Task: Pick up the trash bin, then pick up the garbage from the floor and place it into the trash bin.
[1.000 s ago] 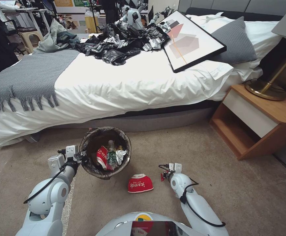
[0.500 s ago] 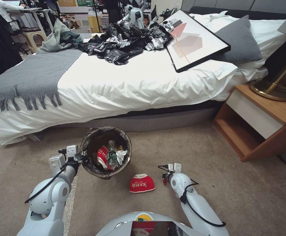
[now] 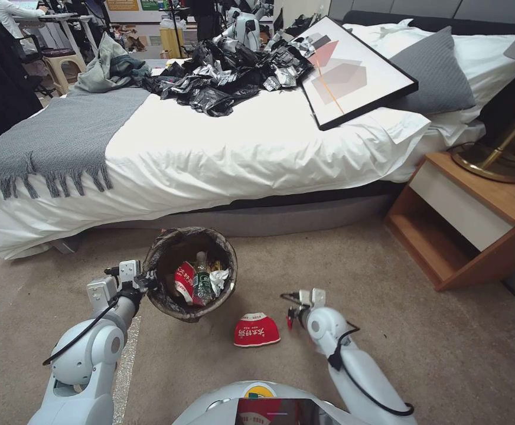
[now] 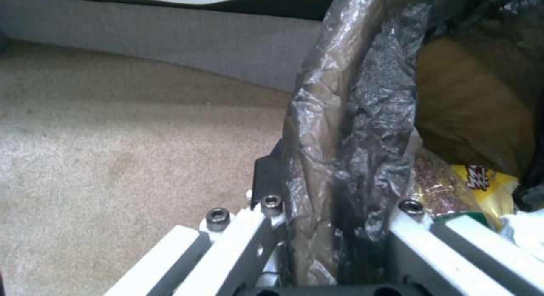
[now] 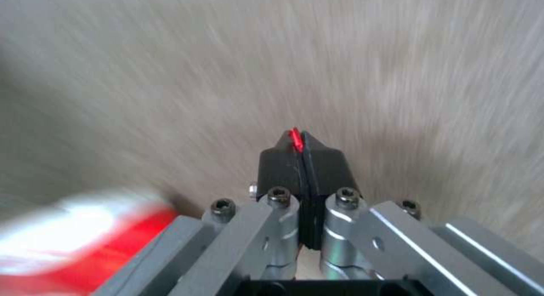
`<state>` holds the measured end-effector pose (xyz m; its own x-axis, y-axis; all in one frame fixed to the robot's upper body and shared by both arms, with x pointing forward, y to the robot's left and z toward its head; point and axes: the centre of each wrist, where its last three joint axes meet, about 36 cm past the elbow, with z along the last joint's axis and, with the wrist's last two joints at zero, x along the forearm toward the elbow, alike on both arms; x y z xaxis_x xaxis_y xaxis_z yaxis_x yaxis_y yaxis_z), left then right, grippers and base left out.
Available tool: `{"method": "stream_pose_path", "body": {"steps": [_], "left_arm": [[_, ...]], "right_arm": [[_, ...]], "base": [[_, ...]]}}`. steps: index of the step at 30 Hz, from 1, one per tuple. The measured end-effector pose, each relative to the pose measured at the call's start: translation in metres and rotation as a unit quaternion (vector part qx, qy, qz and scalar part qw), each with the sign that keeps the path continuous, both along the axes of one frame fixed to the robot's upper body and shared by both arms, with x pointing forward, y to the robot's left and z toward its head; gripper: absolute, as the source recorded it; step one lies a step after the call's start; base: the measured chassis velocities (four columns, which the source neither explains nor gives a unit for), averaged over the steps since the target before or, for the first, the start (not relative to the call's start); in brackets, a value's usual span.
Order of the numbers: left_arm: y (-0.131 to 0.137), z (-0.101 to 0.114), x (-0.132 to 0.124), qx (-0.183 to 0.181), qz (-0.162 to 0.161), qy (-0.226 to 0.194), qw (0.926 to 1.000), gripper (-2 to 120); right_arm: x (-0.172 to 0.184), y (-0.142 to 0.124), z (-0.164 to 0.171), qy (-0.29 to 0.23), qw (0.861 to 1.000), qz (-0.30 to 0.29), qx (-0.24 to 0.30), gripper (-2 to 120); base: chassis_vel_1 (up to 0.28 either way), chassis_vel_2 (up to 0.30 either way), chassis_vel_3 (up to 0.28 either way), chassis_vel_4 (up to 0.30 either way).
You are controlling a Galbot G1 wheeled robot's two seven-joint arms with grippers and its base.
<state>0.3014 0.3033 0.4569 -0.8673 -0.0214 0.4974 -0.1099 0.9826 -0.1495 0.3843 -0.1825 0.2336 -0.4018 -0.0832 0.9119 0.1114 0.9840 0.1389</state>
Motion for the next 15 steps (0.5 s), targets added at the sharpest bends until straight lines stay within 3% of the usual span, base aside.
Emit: {"method": "stream_pose_path", "body": {"steps": [5,8,9,10,12,13,15], "left_arm": [[0.000,0.000,0.000,0.001,0.000,0.000,1.0000,0],[0.000,0.005,0.000,0.003,-0.003,0.000,1.0000,0],[0.000,0.005,0.000,0.003,-0.003,0.000,1.0000,0],[0.000,0.009,-0.001,0.000,-0.005,-0.004,1.0000,0],[-0.001,0.012,-0.001,-0.002,-0.006,-0.008,0.9999,0],[-0.002,0.015,-0.002,-0.002,-0.008,-0.012,0.9999,0],[-0.004,0.017,-0.002,0.000,-0.012,-0.013,0.9998,0]], "right_arm": [[0.001,0.002,0.013,-0.009,1.000,0.000,0.003,0],[0.008,-0.004,0.062,-0.049,0.998,-0.006,0.026,0],[0.008,-0.004,0.062,-0.049,0.998,-0.006,0.026,0],[0.012,-0.008,0.108,-0.096,0.994,-0.009,0.049,0],[0.013,-0.012,0.128,-0.116,0.992,-0.010,0.058,0],[0.017,-0.023,0.176,-0.165,0.984,-0.003,0.065,0],[0.015,-0.041,0.234,-0.227,0.972,0.032,0.056,0]], "base": [[0.000,0.000,0.000,0.000],[0.000,0.000,0.000,0.000],[0.000,0.000,0.000,0.000],[0.000,0.000,0.000,0.000],[0.000,0.000,0.000,0.000],[0.000,0.000,0.000,0.000],[0.000,0.000,0.000,0.000]]}}
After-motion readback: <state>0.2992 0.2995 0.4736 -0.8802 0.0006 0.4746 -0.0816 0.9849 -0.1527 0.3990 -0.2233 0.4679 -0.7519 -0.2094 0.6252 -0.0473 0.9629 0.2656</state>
